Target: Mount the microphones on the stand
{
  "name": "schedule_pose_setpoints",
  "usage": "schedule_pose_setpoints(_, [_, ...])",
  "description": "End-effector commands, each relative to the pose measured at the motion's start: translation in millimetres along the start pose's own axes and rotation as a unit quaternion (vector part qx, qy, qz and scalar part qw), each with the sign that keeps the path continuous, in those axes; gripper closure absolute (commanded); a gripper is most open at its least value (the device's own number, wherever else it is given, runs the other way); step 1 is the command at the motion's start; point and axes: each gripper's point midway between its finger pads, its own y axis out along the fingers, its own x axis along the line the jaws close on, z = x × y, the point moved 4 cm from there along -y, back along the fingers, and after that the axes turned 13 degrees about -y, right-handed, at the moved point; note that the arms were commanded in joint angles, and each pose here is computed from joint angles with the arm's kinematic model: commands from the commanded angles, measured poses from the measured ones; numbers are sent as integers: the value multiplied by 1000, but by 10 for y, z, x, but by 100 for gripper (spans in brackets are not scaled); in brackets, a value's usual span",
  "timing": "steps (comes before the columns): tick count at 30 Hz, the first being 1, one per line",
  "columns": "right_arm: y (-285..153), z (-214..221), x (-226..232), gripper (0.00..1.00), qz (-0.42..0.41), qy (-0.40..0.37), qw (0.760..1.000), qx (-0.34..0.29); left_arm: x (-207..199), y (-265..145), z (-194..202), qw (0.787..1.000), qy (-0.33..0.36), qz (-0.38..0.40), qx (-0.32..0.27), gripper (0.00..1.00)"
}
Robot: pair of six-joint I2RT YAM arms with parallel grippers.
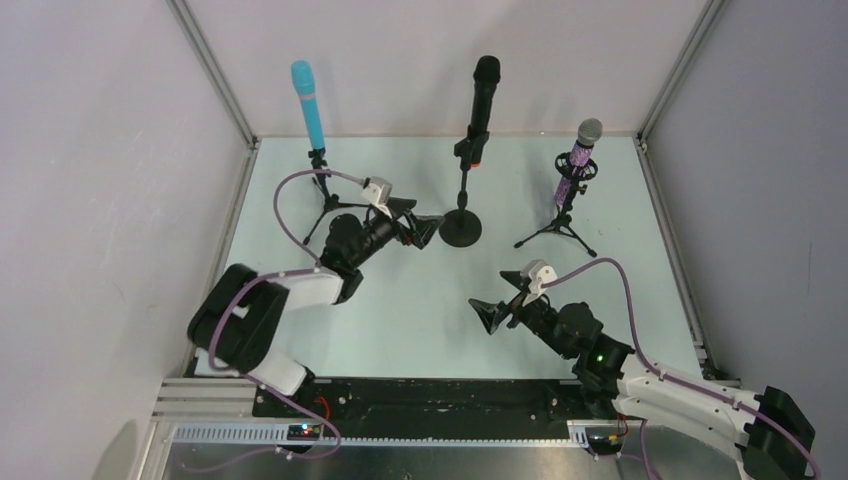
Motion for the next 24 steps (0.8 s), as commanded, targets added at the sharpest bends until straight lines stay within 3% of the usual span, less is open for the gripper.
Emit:
schedule_pose_setpoints(1, [6,-113,30,1,-11,35,999,-30,42,-133,-147,996,13,-74,36,0])
schedule_pose_setpoints(6, [23,-141,25,1,-12,46,998,-37,66,-383,-231,987,36,-141,66,0])
schedule_pose_setpoints(15, [57,-195,-124,0,16,42,998,-35,113,-1039,-717,952,155,-263,-26,0])
schedule_pose_setpoints(24, [-33,-254,-640,1,105,2,994,8,232,-1701,-664,917,205,-334,-77,0])
